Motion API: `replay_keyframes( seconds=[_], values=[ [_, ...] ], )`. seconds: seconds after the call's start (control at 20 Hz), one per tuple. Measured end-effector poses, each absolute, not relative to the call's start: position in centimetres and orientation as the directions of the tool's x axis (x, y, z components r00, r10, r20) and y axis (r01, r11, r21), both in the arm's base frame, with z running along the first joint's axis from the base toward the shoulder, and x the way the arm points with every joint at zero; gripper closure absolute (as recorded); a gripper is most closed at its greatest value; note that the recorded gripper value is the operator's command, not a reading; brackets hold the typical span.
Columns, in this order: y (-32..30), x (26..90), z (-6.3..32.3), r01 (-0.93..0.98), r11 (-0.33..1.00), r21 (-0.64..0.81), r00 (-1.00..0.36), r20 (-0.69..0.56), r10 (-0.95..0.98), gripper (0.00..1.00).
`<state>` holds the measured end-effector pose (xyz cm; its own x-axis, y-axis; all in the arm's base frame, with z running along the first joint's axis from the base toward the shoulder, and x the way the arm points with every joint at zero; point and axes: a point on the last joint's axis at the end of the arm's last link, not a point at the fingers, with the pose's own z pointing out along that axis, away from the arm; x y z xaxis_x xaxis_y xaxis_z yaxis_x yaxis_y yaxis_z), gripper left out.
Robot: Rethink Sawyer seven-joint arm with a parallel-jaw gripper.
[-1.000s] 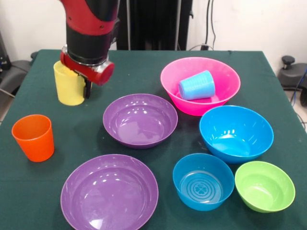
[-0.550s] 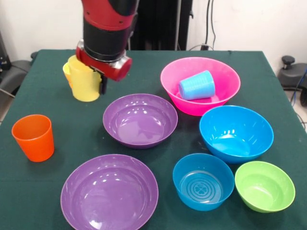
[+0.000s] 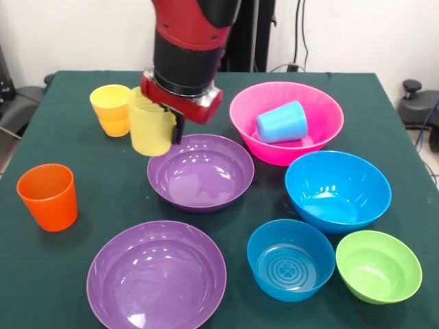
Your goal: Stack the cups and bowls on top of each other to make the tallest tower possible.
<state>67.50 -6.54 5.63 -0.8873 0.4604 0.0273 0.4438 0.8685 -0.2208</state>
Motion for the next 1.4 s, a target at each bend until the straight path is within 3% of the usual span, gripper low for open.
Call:
replay_keyframes(
  seconds=[1.4],
  values=[
    [-0.8, 66.6, 3.3, 0.472, 0.845, -0.253, -0.868, 0.036, 0.495, 1.0]
  ],
)
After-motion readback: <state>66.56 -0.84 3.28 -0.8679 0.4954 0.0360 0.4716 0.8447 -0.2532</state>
